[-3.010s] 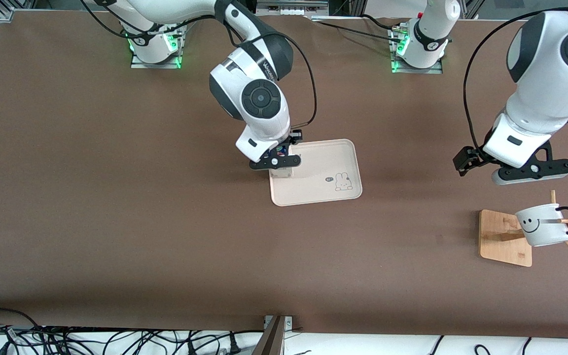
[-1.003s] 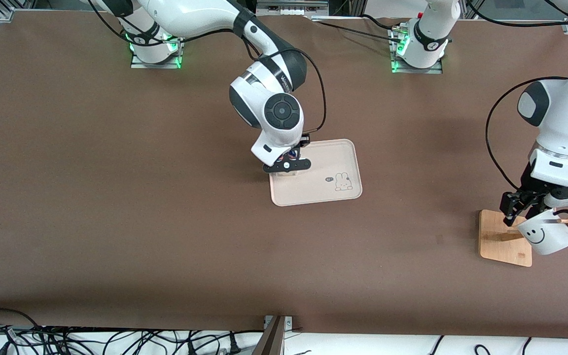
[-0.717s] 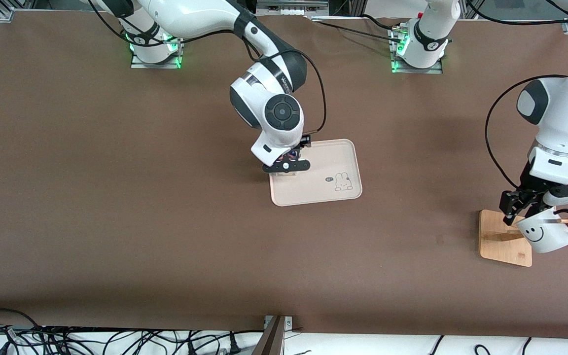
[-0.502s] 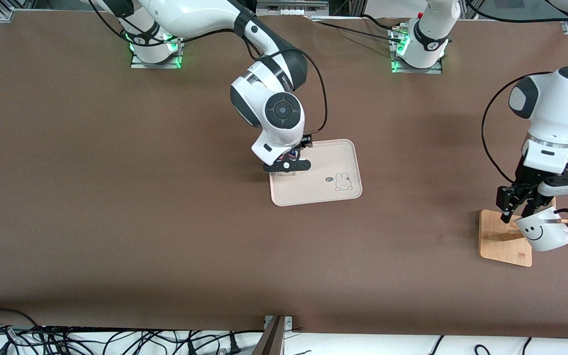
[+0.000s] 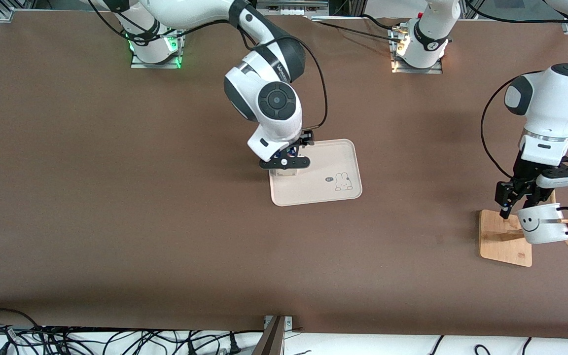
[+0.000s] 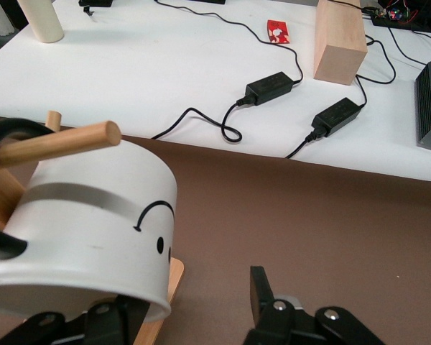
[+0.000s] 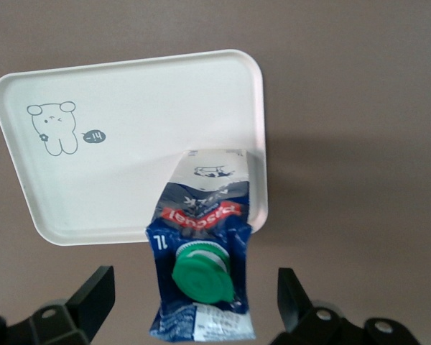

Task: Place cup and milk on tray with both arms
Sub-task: 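Lower the carton onto the tray while the left gripper grasps the mug, then open the right gripper and withdraw while the left gripper lifts the mug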

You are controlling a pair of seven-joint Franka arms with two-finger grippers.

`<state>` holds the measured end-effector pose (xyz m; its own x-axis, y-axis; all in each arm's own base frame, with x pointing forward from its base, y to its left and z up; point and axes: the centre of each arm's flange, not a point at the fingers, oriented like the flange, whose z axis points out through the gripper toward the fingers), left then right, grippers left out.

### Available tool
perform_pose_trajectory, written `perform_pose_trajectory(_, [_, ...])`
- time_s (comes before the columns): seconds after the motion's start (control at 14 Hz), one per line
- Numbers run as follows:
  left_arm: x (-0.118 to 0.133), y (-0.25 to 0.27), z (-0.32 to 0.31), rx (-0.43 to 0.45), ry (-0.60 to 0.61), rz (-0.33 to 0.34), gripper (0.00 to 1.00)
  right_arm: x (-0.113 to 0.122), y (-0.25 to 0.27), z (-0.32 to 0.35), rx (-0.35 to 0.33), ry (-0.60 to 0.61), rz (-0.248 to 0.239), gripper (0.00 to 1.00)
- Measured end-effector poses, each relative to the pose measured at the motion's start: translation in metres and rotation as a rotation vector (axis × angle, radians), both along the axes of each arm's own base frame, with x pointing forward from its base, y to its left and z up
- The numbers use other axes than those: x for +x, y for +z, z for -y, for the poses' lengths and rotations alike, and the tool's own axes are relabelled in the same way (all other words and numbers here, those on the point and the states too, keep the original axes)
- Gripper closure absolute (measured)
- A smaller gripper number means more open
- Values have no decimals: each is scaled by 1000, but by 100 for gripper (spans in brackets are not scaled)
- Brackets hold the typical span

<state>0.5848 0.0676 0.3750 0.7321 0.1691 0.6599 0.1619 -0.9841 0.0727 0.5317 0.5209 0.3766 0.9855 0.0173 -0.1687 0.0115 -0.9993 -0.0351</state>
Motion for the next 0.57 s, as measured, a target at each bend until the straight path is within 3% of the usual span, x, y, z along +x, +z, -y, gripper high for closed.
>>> perform_pose_trajectory(0.07, [-1,-1,-2,0,4,-2,37,2,7,5,-4,-6,-2,0])
perform_pose_trajectory(0.14, [-1,-1,-5,0,8,-3,43,4,15,10,-4,-13,-5,0])
perform_pose_trajectory(0.36, [-4,-3,-18,32,-5,-9,79,12,50,32,-16,-40,13,0])
perform_pose_trajectory(0.57, [-4,-2,-18,41,-16,-7,93,22,107,72,5,-109,1,0])
